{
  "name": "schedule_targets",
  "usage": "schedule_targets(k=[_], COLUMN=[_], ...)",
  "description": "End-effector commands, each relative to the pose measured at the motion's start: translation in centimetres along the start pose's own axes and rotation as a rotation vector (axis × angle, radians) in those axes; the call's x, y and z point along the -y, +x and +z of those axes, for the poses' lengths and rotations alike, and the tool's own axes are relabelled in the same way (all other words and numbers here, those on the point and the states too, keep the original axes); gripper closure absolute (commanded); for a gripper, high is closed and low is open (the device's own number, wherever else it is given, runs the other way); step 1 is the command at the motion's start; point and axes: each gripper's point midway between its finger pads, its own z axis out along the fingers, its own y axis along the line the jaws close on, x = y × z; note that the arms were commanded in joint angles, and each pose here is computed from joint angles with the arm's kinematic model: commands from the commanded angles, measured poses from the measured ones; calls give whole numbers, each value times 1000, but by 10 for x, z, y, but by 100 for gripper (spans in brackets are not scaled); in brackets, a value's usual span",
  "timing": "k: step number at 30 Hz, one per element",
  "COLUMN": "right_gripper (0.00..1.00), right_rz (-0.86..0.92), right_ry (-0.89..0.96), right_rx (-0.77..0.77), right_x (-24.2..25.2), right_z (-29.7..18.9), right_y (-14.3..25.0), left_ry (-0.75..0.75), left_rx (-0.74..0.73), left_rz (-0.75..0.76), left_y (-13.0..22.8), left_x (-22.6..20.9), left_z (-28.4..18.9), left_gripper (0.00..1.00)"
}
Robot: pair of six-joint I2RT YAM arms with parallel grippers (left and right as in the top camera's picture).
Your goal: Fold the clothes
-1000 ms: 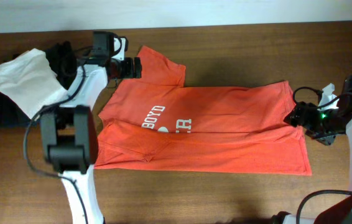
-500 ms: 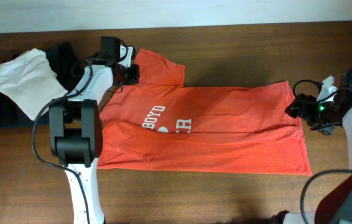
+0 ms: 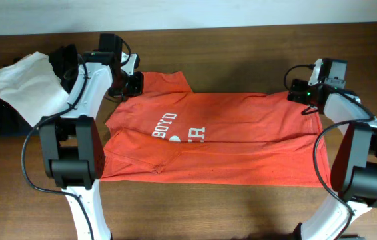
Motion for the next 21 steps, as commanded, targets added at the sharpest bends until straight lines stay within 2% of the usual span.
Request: schedule_targets(k=[1,3,6,10,11,12,13,15,21], right_gripper=[21,31,41,78,78,73,63,51,48], right_rz=[48,42,42,53,53,53,53,53,55], right_ry=[71,59,64,64,64,63,62,59,100], right_rx=[25,24,-1,16,20,27,36,58,111], right_x=[11,5,0,0,0,-1,-1,-2,4], right_z=[10,17,29,31,31,30,29,27,25], right_y=[-4,-2,10,6,4,0,-4,-14,-27], left_ry=[11,11,11,11,11,12,12,11,11], left_rx=[25,24,23,17,17,14,8,-9,-9], left_rz=[4,4,5,4,5,5,6,1,2], left_y=[-5,-5,-5,-4,-3,-3,-1,3,3], left_x=[3,3,3,4,4,4,5,5,5], left_z=[-11,-11,-10,-10,-10,-10,-10,-10,-10], left_gripper=[100,99,100,100,100,100,99,99,100])
